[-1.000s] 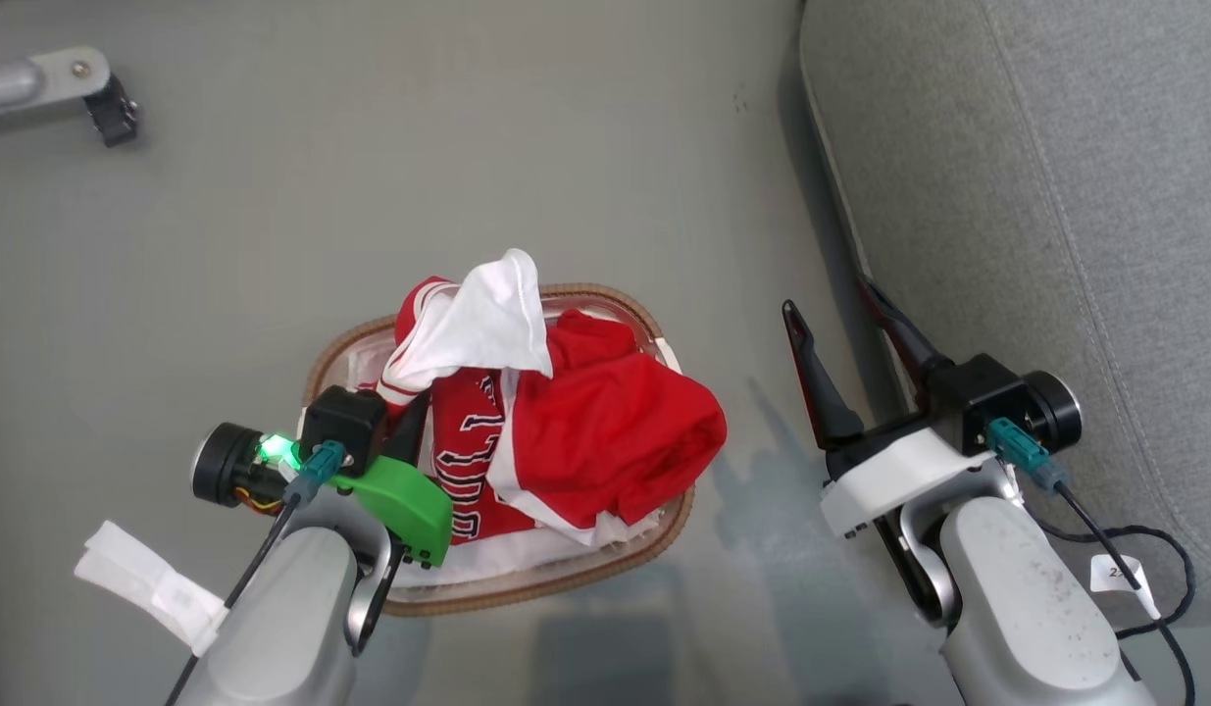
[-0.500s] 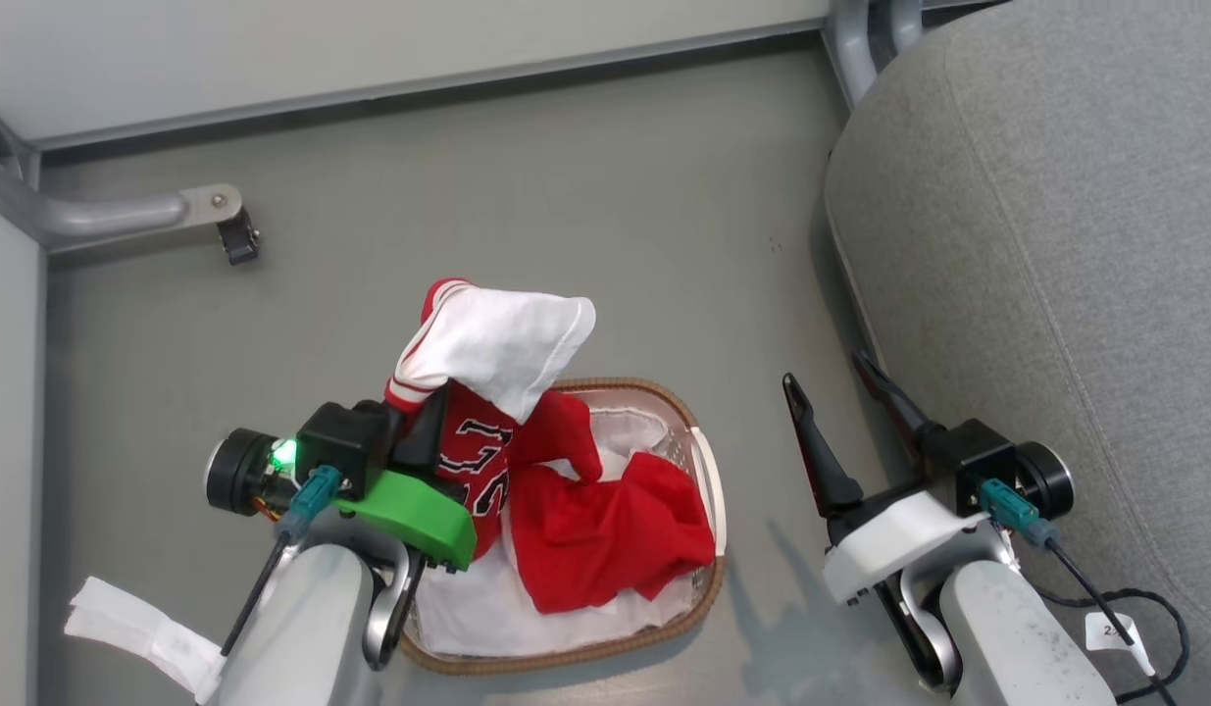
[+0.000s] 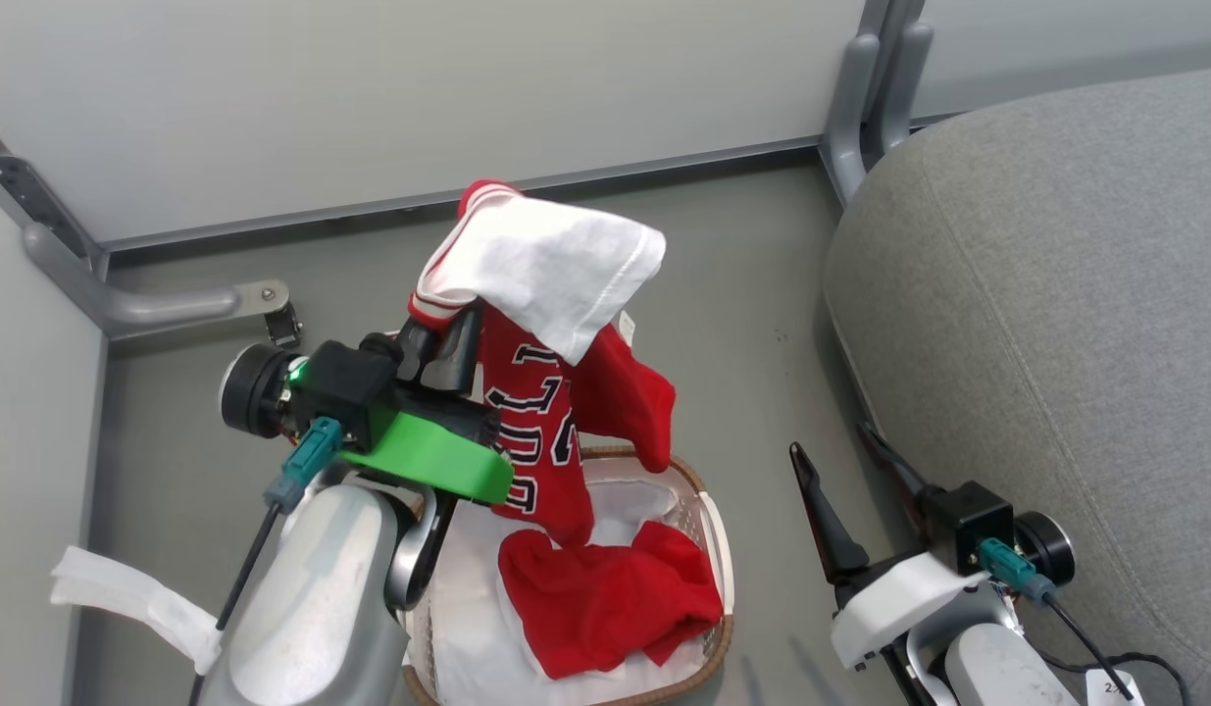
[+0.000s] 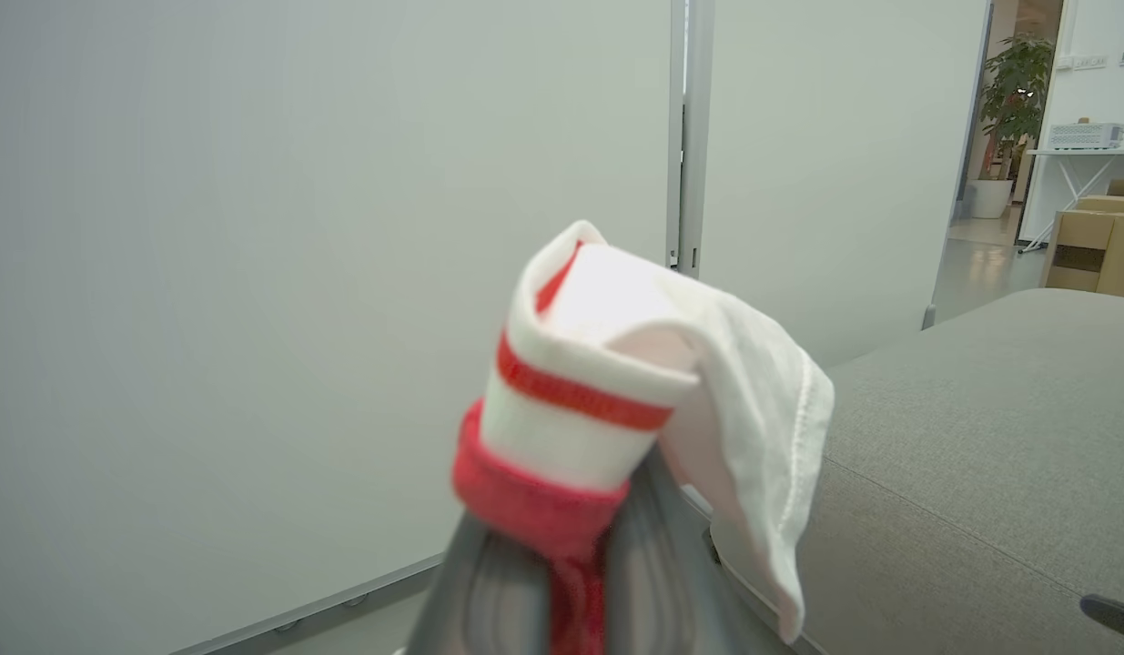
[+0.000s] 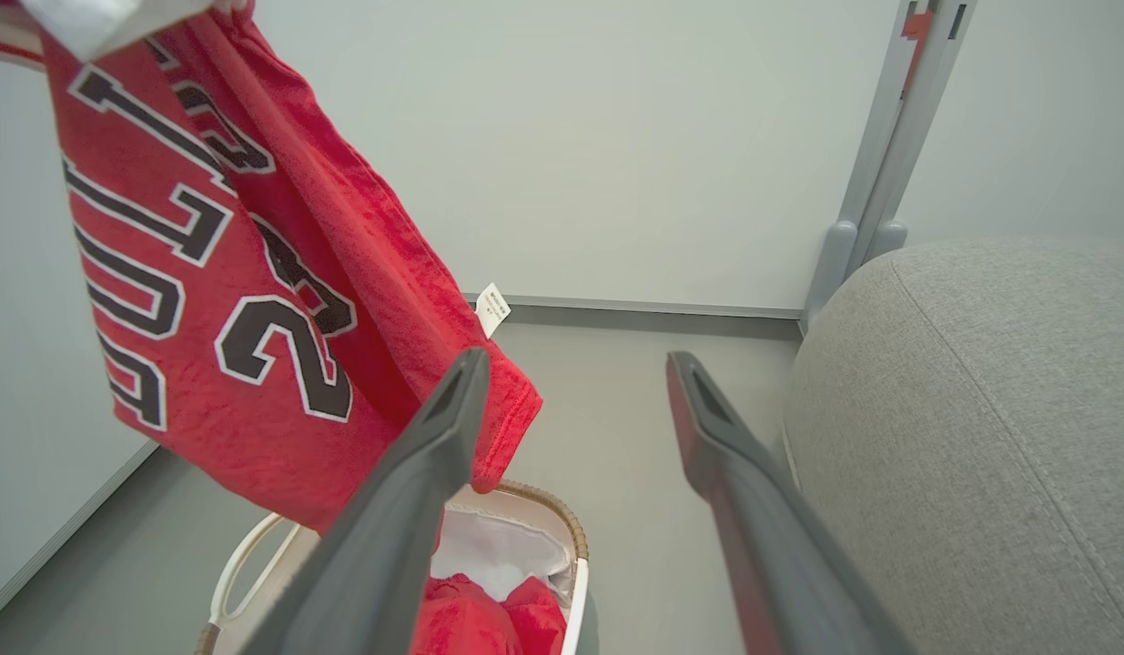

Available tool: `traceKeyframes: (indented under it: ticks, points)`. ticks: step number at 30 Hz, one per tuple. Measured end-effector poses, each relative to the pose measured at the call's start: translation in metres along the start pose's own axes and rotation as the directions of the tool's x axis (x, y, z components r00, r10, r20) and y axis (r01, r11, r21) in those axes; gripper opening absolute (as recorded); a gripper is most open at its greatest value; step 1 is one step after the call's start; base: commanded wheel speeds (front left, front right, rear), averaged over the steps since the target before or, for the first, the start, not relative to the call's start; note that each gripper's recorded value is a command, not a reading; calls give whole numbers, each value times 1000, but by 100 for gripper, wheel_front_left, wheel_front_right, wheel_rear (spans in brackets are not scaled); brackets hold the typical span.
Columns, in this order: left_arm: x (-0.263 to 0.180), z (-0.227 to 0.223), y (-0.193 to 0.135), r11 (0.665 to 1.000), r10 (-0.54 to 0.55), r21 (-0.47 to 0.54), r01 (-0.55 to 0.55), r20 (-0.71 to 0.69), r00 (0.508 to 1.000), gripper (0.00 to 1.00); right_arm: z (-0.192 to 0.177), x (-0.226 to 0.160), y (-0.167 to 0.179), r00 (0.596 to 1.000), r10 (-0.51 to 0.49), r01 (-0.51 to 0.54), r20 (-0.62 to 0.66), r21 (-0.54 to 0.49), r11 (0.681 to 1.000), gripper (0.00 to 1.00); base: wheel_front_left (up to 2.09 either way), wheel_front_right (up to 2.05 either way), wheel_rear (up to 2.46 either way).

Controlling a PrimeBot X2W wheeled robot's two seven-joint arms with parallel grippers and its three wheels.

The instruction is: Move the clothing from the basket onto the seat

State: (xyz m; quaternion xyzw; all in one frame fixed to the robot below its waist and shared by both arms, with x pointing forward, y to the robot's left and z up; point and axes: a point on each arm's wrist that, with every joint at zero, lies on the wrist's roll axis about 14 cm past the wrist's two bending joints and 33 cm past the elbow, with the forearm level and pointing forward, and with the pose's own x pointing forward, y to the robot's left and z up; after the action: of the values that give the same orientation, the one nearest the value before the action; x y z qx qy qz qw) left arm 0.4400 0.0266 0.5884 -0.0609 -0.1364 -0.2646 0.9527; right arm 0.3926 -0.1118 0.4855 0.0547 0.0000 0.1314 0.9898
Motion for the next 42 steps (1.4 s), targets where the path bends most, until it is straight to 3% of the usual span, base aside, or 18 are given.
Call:
traceKeyframes:
  ticks: [11,16,22,29,34,42]
  points:
    - [9,62,-23,998,-69,25,66,158,985,0,1,-13,13,1000,28,-28,2,-1,1000,100,0,0,0]
    - [8,72,-23,998,-64,2,65,185,981,0,15,-8,39,994,100,-102,50,41,994,100,0,0,0]
    - [11,70,-25,997,-69,-17,74,184,980,0,41,7,87,959,254,-261,127,47,964,100,0,0,0]
    - [11,66,-24,997,-69,-21,74,175,982,0,71,22,141,878,437,-443,194,-15,897,100,0,0,0]
    - [11,66,-27,996,-77,-22,82,173,982,0,77,35,151,857,478,-475,193,-68,878,100,0,0,0]
    - [8,67,-44,990,-127,-45,137,176,976,0,87,52,152,849,486,-475,210,-103,874,100,0,0,0]
